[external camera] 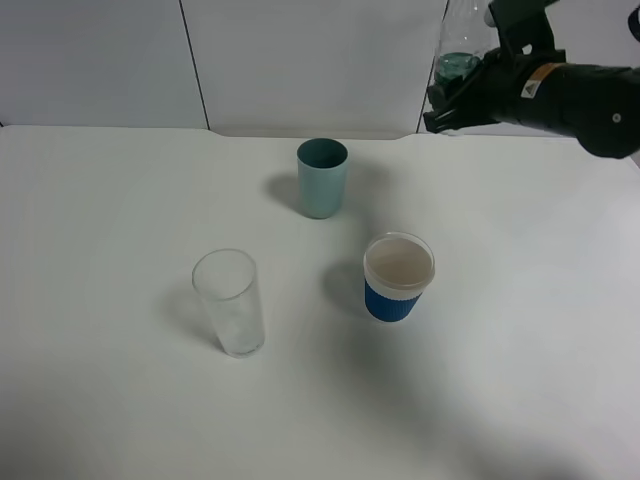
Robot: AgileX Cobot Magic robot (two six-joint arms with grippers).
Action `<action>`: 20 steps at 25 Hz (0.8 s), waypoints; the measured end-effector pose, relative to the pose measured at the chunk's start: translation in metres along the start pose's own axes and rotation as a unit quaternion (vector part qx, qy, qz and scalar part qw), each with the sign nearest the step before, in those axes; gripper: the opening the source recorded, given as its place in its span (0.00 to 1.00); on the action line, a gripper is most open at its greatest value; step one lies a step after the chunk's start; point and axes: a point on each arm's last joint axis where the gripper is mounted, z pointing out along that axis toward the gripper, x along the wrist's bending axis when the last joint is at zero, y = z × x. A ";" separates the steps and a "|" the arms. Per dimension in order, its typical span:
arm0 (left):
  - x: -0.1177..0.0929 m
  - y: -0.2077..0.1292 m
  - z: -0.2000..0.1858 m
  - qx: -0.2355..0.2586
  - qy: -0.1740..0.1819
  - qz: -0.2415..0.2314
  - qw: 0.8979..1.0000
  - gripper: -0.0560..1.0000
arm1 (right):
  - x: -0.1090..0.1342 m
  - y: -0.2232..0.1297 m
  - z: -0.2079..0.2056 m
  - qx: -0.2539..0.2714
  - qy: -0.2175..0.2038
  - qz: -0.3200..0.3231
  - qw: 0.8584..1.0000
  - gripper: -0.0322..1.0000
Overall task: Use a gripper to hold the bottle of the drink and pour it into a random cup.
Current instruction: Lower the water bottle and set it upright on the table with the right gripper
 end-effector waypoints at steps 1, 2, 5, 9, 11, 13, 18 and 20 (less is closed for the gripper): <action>0.000 0.000 0.000 0.000 0.000 0.000 1.000 0.98 | -0.003 -0.007 -0.003 0.000 -0.006 0.010 1.000 0.55; 0.000 0.000 0.000 0.000 0.000 0.000 1.000 0.98 | -0.008 -0.013 -0.005 -0.001 -0.014 0.022 1.000 0.55; 0.000 0.000 0.000 0.000 0.000 0.000 1.000 0.98 | -0.019 -0.029 -0.014 -0.013 -0.036 0.054 0.998 0.55; 0.000 0.000 0.000 0.000 0.000 0.000 1.000 0.98 | -0.031 -0.046 -0.016 -0.019 -0.055 0.077 0.995 0.55; 0.000 0.000 0.000 0.000 0.000 0.000 1.000 0.98 | -0.031 -0.060 -0.009 -0.001 -0.055 0.083 0.995 0.55; 0.000 0.000 0.000 0.000 0.000 0.000 1.000 0.98 | -0.028 -0.074 -0.002 0.015 -0.052 0.088 0.995 0.55; 0.000 0.000 0.000 0.000 0.000 0.000 1.000 0.98 | -0.023 -0.104 0.013 0.019 -0.046 0.091 0.995 0.55; 0.000 0.000 0.000 0.000 0.000 0.000 1.000 0.98 | -0.021 -0.112 0.017 0.015 -0.042 0.090 0.995 0.55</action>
